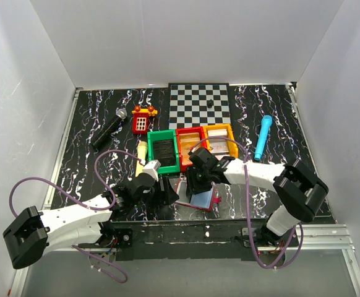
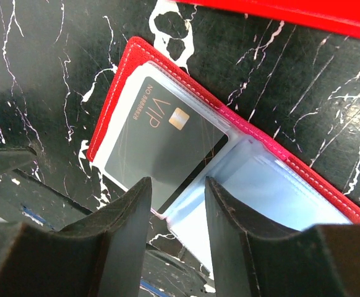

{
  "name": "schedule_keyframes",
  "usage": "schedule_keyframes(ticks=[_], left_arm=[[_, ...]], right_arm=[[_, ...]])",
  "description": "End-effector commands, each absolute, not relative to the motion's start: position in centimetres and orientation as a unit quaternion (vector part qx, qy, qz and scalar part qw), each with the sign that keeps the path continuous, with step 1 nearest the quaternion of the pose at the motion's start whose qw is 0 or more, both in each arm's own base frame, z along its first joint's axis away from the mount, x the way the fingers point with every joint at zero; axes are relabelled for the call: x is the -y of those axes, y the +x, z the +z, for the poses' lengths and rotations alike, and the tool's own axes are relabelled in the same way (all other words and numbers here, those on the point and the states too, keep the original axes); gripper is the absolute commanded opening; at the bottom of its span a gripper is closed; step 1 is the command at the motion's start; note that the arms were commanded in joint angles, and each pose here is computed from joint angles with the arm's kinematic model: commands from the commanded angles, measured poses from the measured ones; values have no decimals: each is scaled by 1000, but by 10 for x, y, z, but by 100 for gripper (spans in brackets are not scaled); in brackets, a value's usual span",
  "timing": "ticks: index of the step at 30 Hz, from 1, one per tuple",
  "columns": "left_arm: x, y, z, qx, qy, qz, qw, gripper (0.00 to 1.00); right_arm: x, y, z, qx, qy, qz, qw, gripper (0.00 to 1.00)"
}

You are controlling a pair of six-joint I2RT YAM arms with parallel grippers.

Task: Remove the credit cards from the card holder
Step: Remove the credit card from the card holder.

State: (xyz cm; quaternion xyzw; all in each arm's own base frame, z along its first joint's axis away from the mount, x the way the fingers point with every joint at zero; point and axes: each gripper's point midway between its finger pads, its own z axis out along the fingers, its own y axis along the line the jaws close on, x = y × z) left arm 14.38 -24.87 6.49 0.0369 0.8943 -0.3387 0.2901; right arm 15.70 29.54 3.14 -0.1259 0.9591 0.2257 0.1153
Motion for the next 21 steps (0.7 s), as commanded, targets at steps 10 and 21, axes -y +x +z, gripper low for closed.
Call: schedule_keyframes(ticks=[10, 21], left_arm=[[258, 145, 74, -886, 37, -360, 289, 64], [261, 151, 94, -869, 35, -380, 314, 64]], right_arm=[[-321, 152, 40, -935, -206, 273, 97, 45], [-307, 163, 65, -937, -185, 257, 151, 46]])
